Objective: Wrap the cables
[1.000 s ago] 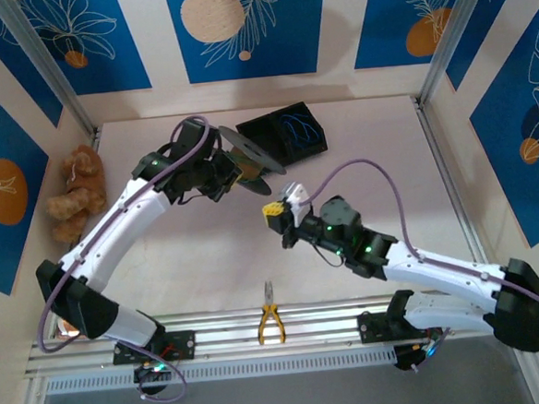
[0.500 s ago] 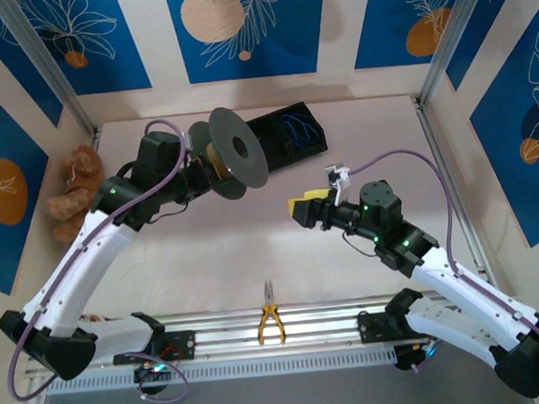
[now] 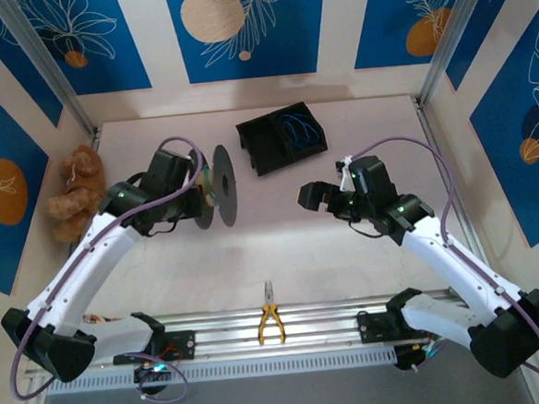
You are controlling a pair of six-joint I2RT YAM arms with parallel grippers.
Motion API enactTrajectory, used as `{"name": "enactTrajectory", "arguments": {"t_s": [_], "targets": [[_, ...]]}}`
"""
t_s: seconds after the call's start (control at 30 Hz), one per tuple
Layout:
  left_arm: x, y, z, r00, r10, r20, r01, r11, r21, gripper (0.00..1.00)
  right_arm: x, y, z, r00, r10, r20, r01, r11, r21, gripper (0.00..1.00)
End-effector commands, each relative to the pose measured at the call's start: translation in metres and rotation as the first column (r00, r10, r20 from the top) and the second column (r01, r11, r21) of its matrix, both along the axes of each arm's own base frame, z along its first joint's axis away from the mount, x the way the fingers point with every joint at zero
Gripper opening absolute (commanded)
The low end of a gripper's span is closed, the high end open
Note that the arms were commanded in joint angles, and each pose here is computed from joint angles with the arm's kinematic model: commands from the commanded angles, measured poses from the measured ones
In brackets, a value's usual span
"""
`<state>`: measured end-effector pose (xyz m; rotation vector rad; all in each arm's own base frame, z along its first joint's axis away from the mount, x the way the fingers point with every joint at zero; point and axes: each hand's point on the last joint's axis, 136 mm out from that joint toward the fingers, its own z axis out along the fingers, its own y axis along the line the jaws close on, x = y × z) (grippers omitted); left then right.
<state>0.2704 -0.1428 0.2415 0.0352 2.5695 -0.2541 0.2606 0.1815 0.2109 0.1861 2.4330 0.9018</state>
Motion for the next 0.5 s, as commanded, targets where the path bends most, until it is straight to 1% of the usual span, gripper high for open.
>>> {"name": "enactTrajectory", "arguments": {"t_s": [0.0,0.1,0.13,0.2,0.33,0.47], "targets": [[0.014,-0.002,-0.004,0.999,-0.018,0.035,0.016,0.998,0.061,0.0,0.001,-0.011,0.002,0.999,-0.024,-0.026,0.024,1.0,-0.009,0.99],[0.021,-0.011,-0.016,1.0,-0.028,0.011,0.027,0.996,0.087,0.0,0.008,-0.01,0.003,0.999,0.04,0.021,-0.041,0.998,0.038,0.99],[0.023,-0.014,-0.019,0.999,-0.032,0.004,0.032,0.995,0.096,0.0,0.011,-0.012,0.003,0.999,0.044,0.019,-0.044,0.998,0.047,1.0],[0.027,-0.019,-0.023,0.999,-0.037,-0.001,0.037,0.991,0.128,0.0,0.018,-0.017,0.001,0.999,0.049,0.007,-0.049,0.997,0.054,0.96],[0.034,-0.033,-0.032,0.999,-0.052,-0.012,0.053,0.99,0.128,0.0,0.034,-0.022,-0.006,0.998,0.062,-0.013,-0.062,0.998,-0.002,0.88],[0.04,-0.05,-0.043,0.997,-0.074,-0.033,0.078,0.988,0.134,0.0,0.056,-0.022,-0.008,0.998,0.069,-0.005,-0.07,0.996,-0.053,0.8]]}}
